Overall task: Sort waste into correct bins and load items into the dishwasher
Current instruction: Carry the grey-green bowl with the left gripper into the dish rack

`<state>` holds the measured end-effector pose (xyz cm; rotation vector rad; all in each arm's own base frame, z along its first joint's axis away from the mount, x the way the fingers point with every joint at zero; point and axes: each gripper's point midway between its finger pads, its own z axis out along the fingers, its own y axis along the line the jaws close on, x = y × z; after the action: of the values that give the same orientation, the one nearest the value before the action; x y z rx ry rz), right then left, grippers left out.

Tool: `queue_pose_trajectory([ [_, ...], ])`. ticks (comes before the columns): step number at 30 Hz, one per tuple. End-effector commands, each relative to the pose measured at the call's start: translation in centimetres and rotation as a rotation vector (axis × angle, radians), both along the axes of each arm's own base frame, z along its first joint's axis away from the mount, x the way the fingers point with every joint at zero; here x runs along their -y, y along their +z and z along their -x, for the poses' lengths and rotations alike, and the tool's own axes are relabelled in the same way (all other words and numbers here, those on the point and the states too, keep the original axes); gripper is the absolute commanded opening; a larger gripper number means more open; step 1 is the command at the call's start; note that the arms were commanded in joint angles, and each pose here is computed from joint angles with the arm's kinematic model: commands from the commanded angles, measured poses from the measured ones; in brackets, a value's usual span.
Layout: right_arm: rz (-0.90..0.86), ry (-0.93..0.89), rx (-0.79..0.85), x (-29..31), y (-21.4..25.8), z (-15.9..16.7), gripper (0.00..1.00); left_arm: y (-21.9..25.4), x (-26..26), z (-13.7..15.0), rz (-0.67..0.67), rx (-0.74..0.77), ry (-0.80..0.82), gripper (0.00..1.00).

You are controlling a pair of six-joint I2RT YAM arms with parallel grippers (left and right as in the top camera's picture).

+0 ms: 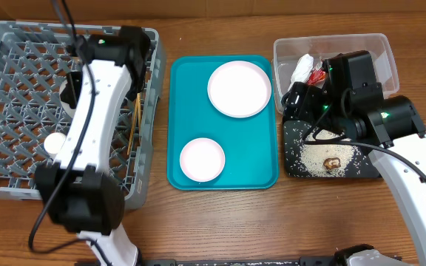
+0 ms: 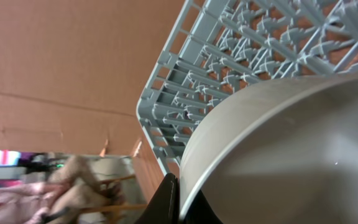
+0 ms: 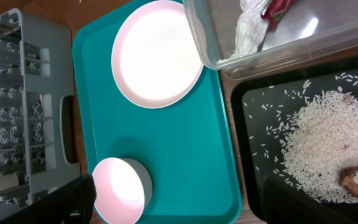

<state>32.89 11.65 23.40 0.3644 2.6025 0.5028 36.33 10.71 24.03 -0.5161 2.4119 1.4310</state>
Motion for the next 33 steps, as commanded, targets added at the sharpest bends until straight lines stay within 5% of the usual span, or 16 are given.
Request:
queue_pose_trajectory([
  [1, -0.012, -0.006, 0.04, 0.0, 1.3, -0.4, 0.86, -0.8, -0.5, -1.7, -0.102, 0.018, 0.0, 0.04],
  [12, -0.012, -0.006, 0.041, 0.0, 1.3, -0.4, 0.86, -7.0, 1.4, -4.2, -0.113, -0.125, -0.055, 0.04],
  [33, -0.012, -0.006, 0.039, 0.0, 1.3, -0.4, 0.86, -7.6, 5.4, -4.1, -0.094, -0.188, -0.15, 0.1],
])
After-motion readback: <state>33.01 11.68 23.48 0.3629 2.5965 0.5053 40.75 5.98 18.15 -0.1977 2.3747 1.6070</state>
